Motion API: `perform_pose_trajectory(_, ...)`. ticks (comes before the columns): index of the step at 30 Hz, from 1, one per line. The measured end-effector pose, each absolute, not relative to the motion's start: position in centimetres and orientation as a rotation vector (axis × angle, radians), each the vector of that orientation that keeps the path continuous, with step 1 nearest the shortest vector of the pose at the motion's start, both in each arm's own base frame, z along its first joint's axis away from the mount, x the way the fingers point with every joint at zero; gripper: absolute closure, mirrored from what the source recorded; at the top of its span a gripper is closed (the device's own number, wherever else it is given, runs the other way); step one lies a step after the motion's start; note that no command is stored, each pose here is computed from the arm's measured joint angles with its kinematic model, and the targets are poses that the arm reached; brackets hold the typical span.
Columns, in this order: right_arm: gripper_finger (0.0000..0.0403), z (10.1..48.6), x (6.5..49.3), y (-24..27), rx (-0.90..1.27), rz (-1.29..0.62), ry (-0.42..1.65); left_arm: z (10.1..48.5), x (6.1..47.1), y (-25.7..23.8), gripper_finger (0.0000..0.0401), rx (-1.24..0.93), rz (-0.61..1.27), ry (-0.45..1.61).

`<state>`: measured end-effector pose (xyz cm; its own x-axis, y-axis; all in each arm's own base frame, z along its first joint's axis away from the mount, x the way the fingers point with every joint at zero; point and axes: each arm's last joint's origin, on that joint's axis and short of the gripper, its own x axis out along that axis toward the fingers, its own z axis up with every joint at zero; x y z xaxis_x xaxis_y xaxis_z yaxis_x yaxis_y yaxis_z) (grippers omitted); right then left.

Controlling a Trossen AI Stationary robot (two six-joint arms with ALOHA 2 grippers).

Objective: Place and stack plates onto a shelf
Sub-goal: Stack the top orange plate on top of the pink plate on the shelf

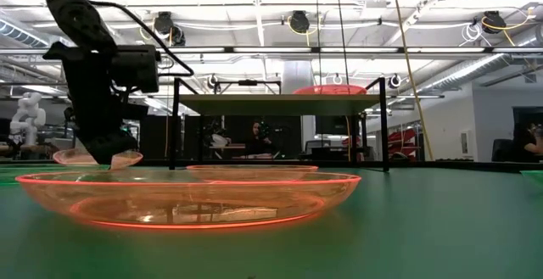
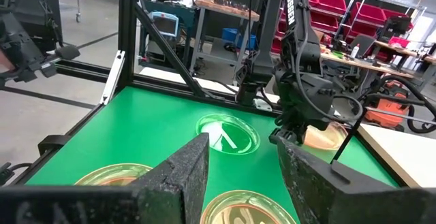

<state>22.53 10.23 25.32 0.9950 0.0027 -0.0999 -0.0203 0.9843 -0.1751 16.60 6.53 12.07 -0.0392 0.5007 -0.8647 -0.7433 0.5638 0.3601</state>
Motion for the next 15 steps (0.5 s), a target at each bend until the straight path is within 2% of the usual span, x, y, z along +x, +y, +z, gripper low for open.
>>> perform_pose_trajectory(15, 0.0247, 25.3, 22.5, 10.2, -0.178, 0.012, 0.102, 13.5, 16.9, 4.8, 0.0382, -0.409, 0.849, 1.169)
